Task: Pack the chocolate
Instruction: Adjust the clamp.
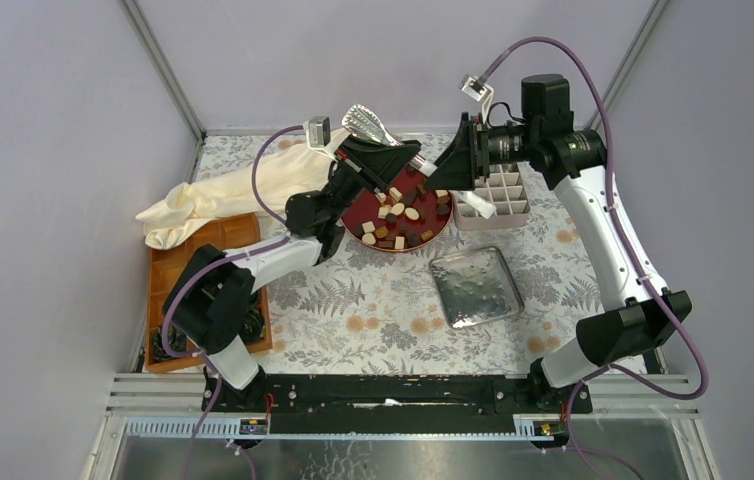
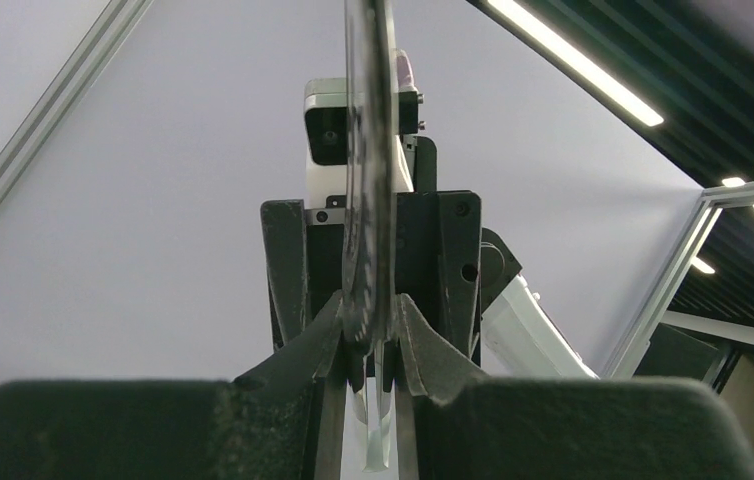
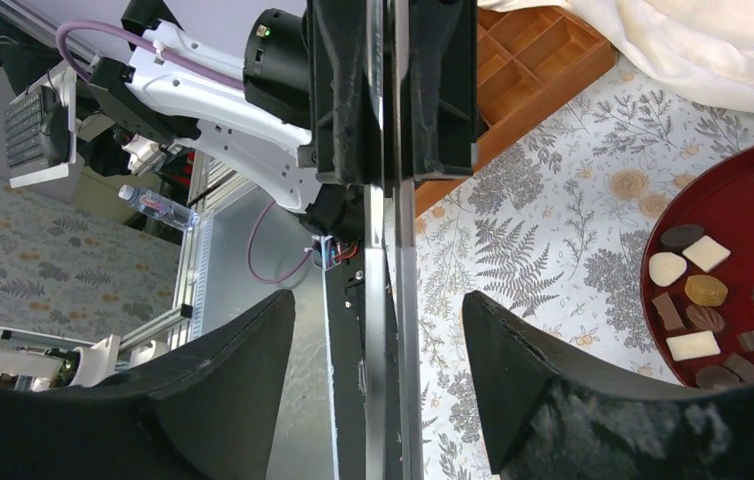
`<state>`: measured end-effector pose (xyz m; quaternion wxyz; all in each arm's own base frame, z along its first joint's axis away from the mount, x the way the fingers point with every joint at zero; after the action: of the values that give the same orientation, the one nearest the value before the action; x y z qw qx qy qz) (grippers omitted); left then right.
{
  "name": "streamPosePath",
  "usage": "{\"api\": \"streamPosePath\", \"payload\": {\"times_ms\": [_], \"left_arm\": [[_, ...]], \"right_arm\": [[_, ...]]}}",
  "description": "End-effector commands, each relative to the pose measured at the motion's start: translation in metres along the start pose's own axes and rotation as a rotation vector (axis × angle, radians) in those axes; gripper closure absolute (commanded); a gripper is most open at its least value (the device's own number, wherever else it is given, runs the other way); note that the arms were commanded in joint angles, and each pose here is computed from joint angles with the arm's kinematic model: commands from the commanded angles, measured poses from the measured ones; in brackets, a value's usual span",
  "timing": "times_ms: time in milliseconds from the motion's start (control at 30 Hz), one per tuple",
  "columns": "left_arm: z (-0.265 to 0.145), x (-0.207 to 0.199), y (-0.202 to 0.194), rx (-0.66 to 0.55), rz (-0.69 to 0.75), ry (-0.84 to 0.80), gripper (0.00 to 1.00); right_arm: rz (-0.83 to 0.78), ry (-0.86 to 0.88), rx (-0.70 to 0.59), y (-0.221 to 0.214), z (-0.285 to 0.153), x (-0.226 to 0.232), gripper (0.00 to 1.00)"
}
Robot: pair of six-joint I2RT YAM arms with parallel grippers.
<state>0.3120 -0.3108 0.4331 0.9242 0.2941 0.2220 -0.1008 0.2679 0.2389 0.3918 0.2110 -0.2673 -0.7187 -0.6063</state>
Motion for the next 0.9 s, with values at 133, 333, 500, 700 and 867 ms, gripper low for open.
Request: {"api": "streamPosePath", "payload": {"times_ms": [133,333,500,700,867], "left_arm": [[0.006,-0.015,0.016,-0.078,0.004,-0.066,1.00],[0.006,-0.014,0.015,-0.078,-0.002,-0.065,1.00],[0.007,-0.016,0.015,-0.080,-0.009,-0.070,1.00],[0.007,-0.016,0.015,-0.080,-0.010,-0.069,1.00],[0.006,-0.015,0.015,-0.081,-0.014,-0.066,1.00]], "right_arm": [[-0.031,0.031,-0.013,0.009,0.008,0.006,0.40],[-0.022,0.047,-0.005,0.008,0.013,0.007,0.51],[-0.014,0.052,0.002,0.006,0.015,0.007,0.55],[-0.008,0.055,0.010,0.003,0.017,0.006,0.64],[-0.007,0.055,0.010,0.003,0.017,0.008,0.75]]}}
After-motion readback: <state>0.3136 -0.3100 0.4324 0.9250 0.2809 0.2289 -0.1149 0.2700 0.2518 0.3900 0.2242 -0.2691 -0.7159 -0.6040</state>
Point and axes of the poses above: each gripper's point midway between its finger pads, its own z axis out along the fingers, its own x axis along the line the jaws close on, y = z × x, the point moved 1 cm from there along -z, back along the fingers, and after that the axes turned 5 degrees about z, right-handed, at the moved point
